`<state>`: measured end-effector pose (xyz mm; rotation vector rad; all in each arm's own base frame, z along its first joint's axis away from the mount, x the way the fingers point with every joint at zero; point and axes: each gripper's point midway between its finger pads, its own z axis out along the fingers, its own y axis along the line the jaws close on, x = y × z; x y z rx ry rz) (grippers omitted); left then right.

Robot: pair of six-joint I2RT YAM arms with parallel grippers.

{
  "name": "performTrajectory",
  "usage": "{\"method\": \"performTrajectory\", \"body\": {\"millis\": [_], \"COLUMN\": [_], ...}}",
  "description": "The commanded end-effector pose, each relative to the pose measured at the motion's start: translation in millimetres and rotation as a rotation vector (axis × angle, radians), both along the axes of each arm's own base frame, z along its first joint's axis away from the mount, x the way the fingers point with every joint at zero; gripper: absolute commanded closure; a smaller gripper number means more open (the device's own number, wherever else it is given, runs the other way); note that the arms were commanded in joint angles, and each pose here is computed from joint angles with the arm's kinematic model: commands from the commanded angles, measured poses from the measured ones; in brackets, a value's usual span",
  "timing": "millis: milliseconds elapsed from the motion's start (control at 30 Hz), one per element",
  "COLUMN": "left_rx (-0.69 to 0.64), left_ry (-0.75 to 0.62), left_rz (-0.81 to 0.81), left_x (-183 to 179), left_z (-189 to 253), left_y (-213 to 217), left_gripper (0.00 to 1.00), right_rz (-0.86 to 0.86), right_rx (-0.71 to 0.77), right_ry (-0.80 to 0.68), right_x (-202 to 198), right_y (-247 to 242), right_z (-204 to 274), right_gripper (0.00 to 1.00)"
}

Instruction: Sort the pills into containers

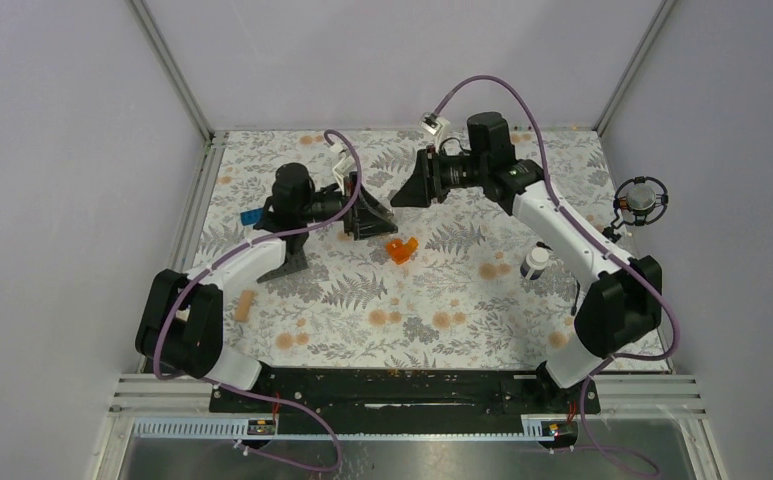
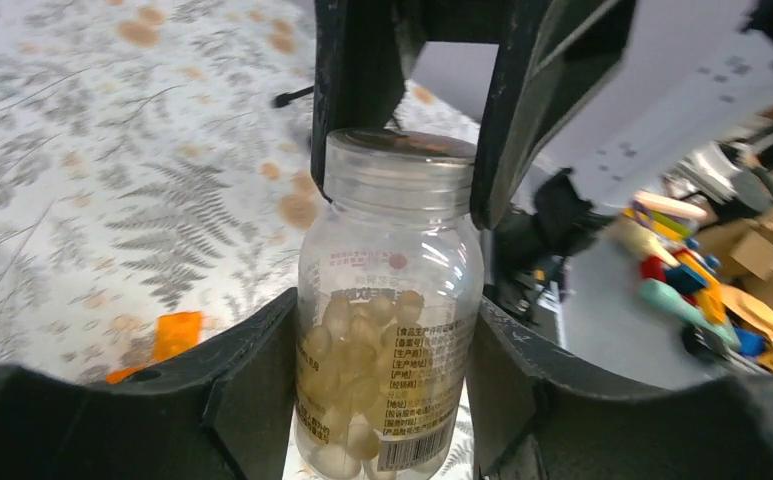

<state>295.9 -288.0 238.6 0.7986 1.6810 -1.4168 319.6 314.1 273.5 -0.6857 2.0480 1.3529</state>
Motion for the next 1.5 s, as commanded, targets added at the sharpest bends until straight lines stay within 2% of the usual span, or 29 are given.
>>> {"method": "performTrajectory", "body": {"millis": [0,33,67,133,167,233,367,567,700,1067,1133,1267,1467], "left_rx": [-0.152,-0.163,-0.169,-0.167,-0.151,-0.087,0.067,0.122,0.128,0.128,0.126,0.133,0.143], "left_ry": [-0.155,-0.152,-0.151,-0.162,-0.168,-0.187,-0.256,-0.284,-0.294,-0.295,-0.296,-0.295,-0.314], "left_rz": [-0.122,-0.126,-0.12,-0.074,-0.041,0.047,0.221,0.356,0.374,0.392,0.395,0.396,0.307], "left_x": [-22.3,-22.7,-21.0,-12.2,-6.0,10.3,38.1,55.1,54.7,57.8,58.1,57.1,41.0], "left_z": [59.6,62.7,64.8,65.9,63.4,53.2,35.3,35.3,36.1,36.7,37.6,34.8,35.0], "left_y": [15.7,15.4,15.0,14.8,15.1,16.3,23.3,29.3,26.4,26.2,26.3,27.5,27.1], "left_gripper": [1.0,1.0,1.0,1.0,1.0,1.0,1.0,1.0,1.0,1.0,1.0,1.0,1.0], "right_rz": [0.291,0.264,0.209,0.051,-0.03,-0.186,-0.41,-0.467,-0.513,-0.482,-0.472,-0.398,-0.207], "right_rx": [0.071,0.048,0.016,-0.036,-0.045,-0.026,0.05,-0.013,-0.101,-0.147,-0.142,-0.09,-0.009], "right_ry": [-0.137,-0.147,-0.155,-0.147,-0.131,-0.078,0.04,0.102,0.179,0.253,0.254,0.242,0.009], "right_x": [-64.7,-61.0,-51.9,-24.0,-10.3,15.0,42.4,51.8,51.5,45.0,44.0,38.5,22.0], "right_y": [-13.2,-14.8,-16.1,-17.9,-17.9,-16.5,-8.3,4.1,10.6,22.1,23.5,34.0,30.5], "right_z": [41.7,39.4,36.4,30.0,28.5,31.7,39.7,41.7,22.8,9.7,10.6,16.0,35.1], "right_gripper": [1.0,1.0,0.94,0.36,0.21,0.08,0.04,0.06,0.09,0.33,0.41,0.68,0.94]}}
